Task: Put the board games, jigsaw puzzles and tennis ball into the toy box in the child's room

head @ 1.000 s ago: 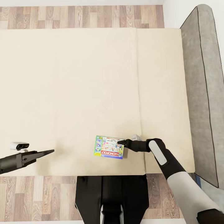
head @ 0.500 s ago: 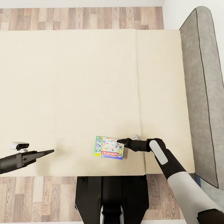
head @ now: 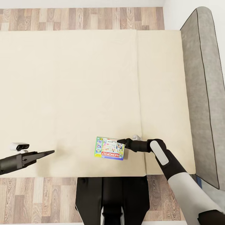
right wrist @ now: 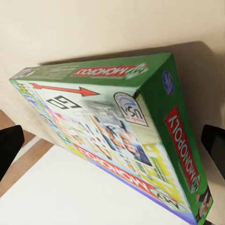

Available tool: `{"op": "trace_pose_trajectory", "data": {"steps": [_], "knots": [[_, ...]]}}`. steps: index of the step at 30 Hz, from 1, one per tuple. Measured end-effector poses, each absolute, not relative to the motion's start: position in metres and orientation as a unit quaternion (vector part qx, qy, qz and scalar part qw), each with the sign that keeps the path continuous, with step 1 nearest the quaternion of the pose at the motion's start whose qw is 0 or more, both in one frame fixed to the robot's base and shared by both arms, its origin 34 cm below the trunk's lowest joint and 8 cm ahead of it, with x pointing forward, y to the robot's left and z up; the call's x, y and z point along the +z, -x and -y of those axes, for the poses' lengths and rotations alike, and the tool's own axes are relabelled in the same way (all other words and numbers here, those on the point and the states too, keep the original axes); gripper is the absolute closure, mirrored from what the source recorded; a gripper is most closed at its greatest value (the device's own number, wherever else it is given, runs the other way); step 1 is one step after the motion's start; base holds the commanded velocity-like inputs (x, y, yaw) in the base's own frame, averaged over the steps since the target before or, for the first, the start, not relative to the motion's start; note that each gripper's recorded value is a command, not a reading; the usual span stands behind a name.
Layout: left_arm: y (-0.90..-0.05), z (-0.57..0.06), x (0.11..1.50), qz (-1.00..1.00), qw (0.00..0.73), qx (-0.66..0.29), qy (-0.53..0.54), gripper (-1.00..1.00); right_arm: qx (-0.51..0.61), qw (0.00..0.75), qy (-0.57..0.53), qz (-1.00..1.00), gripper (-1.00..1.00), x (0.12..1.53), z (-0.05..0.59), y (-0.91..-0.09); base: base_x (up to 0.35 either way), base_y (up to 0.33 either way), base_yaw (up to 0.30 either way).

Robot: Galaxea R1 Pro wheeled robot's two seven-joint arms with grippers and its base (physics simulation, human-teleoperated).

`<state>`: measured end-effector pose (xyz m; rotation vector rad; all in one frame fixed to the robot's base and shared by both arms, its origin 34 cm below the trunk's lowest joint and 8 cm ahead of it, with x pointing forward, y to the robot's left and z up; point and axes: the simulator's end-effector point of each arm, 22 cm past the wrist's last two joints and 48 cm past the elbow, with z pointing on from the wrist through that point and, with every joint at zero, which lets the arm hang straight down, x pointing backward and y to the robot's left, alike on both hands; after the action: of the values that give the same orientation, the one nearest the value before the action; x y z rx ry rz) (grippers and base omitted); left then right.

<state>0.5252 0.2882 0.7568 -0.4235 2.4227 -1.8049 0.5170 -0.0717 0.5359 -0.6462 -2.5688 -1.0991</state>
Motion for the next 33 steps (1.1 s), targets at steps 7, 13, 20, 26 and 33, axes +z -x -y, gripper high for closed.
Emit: {"op": "trace_pose_trajectory", "data": {"steps": [7,13,20,26,33], "knots": [[-0.5253,-0.2882,0.7568,-0.793,0.045,-0.591,0.138,-1.0,-0.337,0.139,0.178,0.914,-1.0,0.5226,0.0868,-0.5034,0.0,0.0,0.0],[-0.5251,-0.2882,0.7566,-0.794,0.045,-0.591,0.138,-1.0,-0.337,0.139,0.177,0.914,-1.0,0.5224,0.0867,-0.5031,0.0,0.021,0.0],[-0.5251,-0.2883,0.7566,-0.794,0.045,-0.591,0.138,-1.0,-0.338,0.139,0.177,0.914,-1.0,0.5227,0.0858,-0.5031,0.0,0.018,0.0],[-0.5251,-0.2884,0.7565,-0.794,0.045,-0.59,0.138,-1.0,-0.337,0.139,0.178,0.914,-1.0,0.5225,0.0871,-0.5031,0.0,0.003,0.0],[-0.5251,-0.2884,0.7565,-0.794,0.045,-0.59,0.138,-1.0,-0.337,0.139,0.178,0.914,-1.0,0.5223,0.0881,-0.5032,0.0,0.0,0.0]]}}
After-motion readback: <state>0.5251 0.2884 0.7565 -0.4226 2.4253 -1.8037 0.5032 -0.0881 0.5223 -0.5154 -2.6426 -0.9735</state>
